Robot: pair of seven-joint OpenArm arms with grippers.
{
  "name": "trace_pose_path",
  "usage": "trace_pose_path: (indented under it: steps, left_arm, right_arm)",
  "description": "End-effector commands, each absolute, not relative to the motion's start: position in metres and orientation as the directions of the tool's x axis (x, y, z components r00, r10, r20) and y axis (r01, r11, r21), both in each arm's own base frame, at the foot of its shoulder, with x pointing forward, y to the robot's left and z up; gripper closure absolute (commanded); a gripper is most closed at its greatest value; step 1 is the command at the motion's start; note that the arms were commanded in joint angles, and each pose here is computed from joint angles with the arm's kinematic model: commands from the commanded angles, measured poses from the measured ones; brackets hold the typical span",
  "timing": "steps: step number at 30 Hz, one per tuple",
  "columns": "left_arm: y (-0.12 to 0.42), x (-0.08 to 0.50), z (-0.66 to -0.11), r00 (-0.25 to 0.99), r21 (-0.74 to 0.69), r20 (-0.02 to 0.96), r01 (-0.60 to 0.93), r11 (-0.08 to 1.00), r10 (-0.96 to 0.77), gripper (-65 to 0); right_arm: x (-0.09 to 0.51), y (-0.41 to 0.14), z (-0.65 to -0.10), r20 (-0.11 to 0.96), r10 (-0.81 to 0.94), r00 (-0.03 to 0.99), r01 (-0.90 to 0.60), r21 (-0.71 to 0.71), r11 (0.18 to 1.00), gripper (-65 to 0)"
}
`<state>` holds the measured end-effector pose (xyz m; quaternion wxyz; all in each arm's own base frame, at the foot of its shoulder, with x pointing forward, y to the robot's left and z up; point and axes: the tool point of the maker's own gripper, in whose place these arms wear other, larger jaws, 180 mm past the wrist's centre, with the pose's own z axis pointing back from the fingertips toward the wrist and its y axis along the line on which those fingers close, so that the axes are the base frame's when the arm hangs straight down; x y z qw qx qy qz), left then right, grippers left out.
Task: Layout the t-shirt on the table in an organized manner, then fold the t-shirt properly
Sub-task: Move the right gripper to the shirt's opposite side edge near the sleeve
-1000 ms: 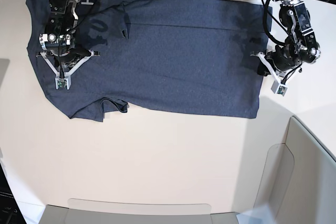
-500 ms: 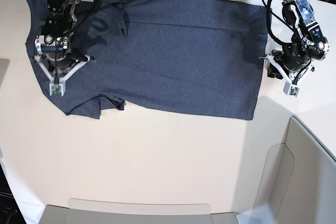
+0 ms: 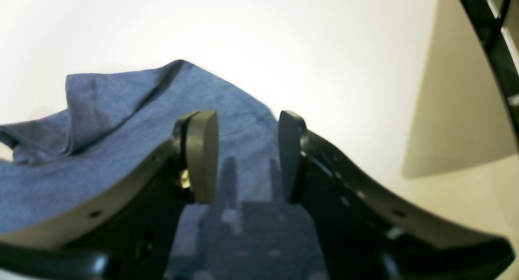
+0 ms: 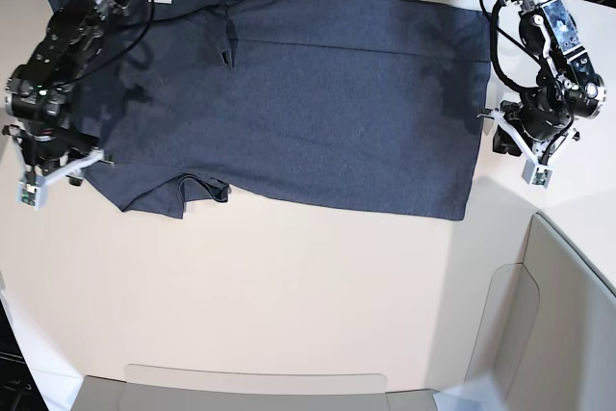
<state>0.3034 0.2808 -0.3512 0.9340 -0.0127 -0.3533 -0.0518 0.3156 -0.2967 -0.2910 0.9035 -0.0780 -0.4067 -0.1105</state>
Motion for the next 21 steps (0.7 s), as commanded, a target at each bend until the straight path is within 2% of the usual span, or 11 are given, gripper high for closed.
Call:
trace_pose_path:
  steps: [1, 5, 15, 21]
  left_arm:
    - [0.284, 0.311, -0.338, 0.712, 0.03, 0.695, 0.11, 0.993, -0.1, -16.0]
    - [0.284, 0.31, -0.339, 0.715, 0.027, 0.692, 0.11, 0.994, -0.098, -16.0]
    - [0.285, 0.307, -0.351, 0.735, 0.005, 0.673, 0.105, 0.994, -0.081, -16.0]
    - [0.285, 0.307, -0.351, 0.734, 0.005, 0.674, 0.105, 0.994, -0.081, -16.1]
  right_arm:
    - [0.321, -0.307, -0.28, 0.774, -0.119, 0.622, 0.248, -0.05, 0.967, -24.9]
    - [0.319, -0.332, -0.303, 0.731, -0.128, 0.67, 0.201, -0.013, 0.98, -24.8]
    - [0.326, -0.374, -0.345, 0.637, -0.245, 0.731, 0.111, 0.243, 0.964, -24.7]
    - [0.315, -0.362, -0.382, 0.551, -0.279, 0.787, 0.104, 0.327, 0.939, -24.7]
